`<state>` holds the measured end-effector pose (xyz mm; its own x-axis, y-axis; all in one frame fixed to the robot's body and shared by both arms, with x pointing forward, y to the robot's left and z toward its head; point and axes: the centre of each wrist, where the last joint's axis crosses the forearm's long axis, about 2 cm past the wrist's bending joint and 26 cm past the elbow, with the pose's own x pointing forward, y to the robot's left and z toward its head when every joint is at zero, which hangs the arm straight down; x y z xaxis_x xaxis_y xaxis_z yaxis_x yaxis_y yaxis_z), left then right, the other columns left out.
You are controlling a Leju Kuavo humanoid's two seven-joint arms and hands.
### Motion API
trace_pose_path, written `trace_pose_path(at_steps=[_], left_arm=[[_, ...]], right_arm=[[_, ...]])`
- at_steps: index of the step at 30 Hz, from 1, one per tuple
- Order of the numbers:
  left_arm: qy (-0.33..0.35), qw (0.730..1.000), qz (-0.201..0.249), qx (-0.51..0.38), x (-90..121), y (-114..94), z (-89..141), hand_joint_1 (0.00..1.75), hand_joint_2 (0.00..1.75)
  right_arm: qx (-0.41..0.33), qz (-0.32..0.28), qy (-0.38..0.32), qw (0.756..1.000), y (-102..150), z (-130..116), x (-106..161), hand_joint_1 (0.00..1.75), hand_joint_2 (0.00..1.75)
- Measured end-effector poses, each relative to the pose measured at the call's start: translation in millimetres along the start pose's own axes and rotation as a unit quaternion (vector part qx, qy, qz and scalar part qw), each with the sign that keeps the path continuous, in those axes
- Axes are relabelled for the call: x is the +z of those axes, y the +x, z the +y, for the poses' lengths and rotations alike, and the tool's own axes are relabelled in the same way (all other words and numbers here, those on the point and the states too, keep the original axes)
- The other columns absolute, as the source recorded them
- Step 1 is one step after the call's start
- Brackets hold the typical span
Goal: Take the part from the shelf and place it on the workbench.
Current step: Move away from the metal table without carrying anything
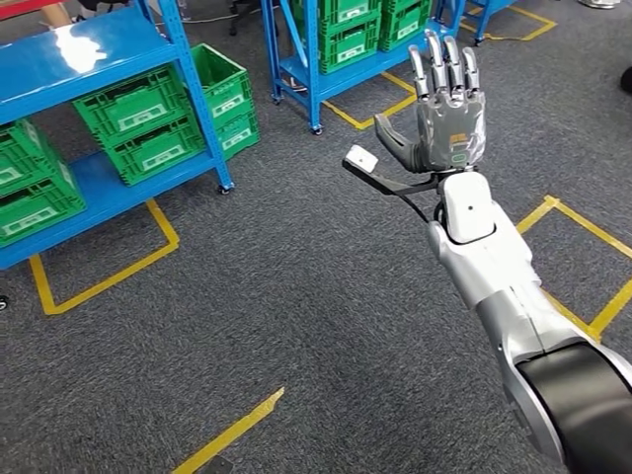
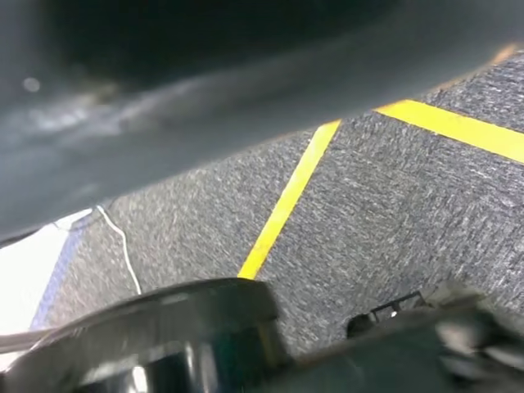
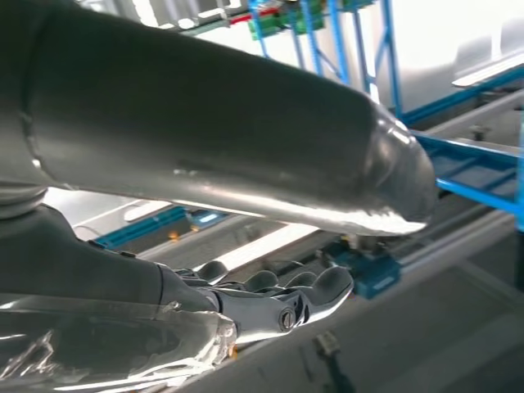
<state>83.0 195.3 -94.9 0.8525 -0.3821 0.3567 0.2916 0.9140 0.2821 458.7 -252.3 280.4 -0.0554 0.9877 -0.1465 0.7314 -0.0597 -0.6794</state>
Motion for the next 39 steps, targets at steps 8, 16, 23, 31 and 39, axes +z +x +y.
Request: trace_pose_path(at_steps=[8,16,23,31,39], left_arm=[[0.001,1.0,-0.001,0.0,-0.1,1.1,0.0,0.0,0.0],[-0.001,1.0,-0.001,0.001,0.2,1.2,-0.8,0.0,0.0],[0.0,1.0,0.002,0.002,0.4,-1.3,-0.5,0.0,0.0],[0.0,1.0,0.002,0.002,0.2,-0.8,-0.2,0.0,0.0],[0.001,1.0,0.001,0.005,0.0,0.3,0.0,0.0,0.0]], right_arm=[[-0.001,-0.001,-0.003,1.0,1.2,-1.3,-1.4,0.0,0.0],[0.001,-0.003,0.005,1.0,1.8,2.3,5.9,0.0,0.0],[0.001,-0.005,-0.001,1.0,3.5,0.0,2.5,0.0,0.0],[0.001,-0.005,-0.003,1.0,2.9,-0.8,0.9,0.0,0.0],[-0.007,-0.004,0.0,1.0,3.3,-0.8,0.9,0.0,0.0]])
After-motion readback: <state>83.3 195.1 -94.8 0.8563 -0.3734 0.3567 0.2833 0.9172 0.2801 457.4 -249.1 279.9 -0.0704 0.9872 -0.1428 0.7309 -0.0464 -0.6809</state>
